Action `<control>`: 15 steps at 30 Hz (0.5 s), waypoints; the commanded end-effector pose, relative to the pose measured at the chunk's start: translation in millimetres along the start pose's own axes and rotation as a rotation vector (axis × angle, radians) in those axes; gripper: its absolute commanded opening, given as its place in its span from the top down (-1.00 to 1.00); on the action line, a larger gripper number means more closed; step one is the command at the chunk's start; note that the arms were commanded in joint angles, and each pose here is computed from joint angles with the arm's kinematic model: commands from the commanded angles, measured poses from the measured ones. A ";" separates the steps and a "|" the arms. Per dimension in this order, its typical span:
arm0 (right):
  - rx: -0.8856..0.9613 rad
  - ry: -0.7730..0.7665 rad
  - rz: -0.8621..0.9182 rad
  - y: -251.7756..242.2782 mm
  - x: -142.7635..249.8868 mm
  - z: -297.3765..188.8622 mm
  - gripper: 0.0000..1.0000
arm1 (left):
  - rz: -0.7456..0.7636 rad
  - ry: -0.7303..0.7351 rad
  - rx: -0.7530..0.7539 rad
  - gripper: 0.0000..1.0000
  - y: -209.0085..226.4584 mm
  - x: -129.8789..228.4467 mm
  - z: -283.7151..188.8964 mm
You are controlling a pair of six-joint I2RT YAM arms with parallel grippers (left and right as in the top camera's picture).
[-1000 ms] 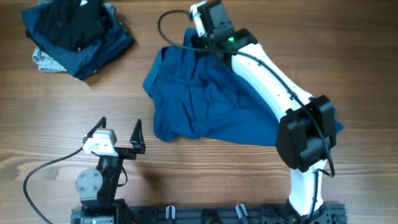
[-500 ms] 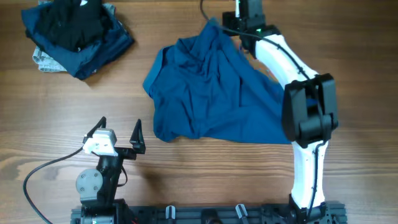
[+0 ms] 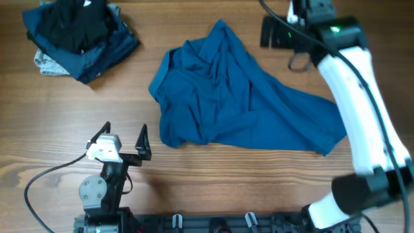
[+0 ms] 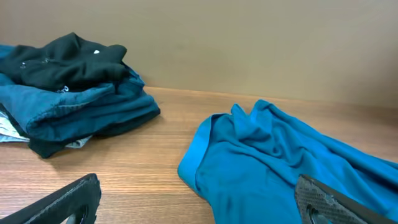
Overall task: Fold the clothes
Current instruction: 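Release the shirt and move the right gripper to its right side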
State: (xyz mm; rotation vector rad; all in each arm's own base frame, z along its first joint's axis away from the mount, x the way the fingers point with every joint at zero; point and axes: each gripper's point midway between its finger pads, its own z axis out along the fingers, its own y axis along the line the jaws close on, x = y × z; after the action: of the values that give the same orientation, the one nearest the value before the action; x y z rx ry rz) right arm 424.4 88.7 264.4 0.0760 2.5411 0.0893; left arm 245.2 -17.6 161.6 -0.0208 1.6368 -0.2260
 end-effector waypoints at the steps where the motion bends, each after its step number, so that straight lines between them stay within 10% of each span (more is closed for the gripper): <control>1: -0.048 0.253 0.172 8.4 58.6 -5.9 -1.00 | 0.019 0.004 0.005 -1.00 -0.1 2.2 0.1; 9: 0.185 0.524 0.347 -26.0 150.9 28.2 -0.99 | 0.018 0.004 0.005 -1.00 -0.1 2.2 0.1; 15: 0.294 0.495 0.153 -57.3 176.0 67.8 -0.99 | 0.019 0.004 0.005 -1.00 -0.1 2.2 0.1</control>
State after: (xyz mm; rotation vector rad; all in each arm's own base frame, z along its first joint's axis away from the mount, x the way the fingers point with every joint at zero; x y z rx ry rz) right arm 315.9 64.7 120.8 0.5337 3.0219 -0.0751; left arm 245.2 -17.5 161.5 -0.0212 1.6376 -0.2258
